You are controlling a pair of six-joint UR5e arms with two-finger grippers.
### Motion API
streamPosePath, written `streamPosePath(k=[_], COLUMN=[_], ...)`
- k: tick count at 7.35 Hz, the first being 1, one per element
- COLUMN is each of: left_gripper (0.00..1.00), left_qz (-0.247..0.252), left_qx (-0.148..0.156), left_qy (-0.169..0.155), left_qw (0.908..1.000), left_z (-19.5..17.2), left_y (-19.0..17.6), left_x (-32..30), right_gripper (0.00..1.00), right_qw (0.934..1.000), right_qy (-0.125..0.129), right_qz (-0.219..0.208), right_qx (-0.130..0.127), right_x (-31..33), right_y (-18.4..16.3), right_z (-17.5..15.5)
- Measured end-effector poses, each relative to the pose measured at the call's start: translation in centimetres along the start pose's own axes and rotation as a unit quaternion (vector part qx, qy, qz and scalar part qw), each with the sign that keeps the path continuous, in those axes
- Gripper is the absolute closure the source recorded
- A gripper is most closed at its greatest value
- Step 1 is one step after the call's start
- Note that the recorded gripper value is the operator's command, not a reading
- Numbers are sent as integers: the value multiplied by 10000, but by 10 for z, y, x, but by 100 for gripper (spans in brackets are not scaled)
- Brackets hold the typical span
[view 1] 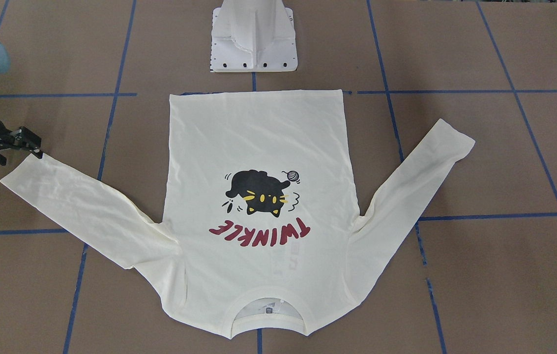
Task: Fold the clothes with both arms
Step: 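Lower the right gripper onto the cuff of the sleeve nearest it and grasp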
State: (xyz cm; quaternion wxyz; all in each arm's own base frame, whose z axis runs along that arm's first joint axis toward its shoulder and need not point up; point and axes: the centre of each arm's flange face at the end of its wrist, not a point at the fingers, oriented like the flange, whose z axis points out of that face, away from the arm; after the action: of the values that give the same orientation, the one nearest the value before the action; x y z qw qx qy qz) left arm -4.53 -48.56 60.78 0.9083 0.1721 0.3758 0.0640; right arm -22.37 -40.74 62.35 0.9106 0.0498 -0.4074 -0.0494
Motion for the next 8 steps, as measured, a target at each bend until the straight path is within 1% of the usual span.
streamPosePath(k=[4, 8], left_gripper=[0, 0], left_qz=[0, -13], left_qx=[5, -3], left_qy=[8, 7], left_qw=[10000, 10000], left_z=[0, 0], left_y=[0, 1], left_x=[1, 0], right_gripper=[0, 0], right_qw=[9999, 9998], right_qy=[89, 90], right_qz=[86, 159], right_qx=[-72, -58], right_x=[6, 14], right_y=[-9, -8], right_z=[15, 10])
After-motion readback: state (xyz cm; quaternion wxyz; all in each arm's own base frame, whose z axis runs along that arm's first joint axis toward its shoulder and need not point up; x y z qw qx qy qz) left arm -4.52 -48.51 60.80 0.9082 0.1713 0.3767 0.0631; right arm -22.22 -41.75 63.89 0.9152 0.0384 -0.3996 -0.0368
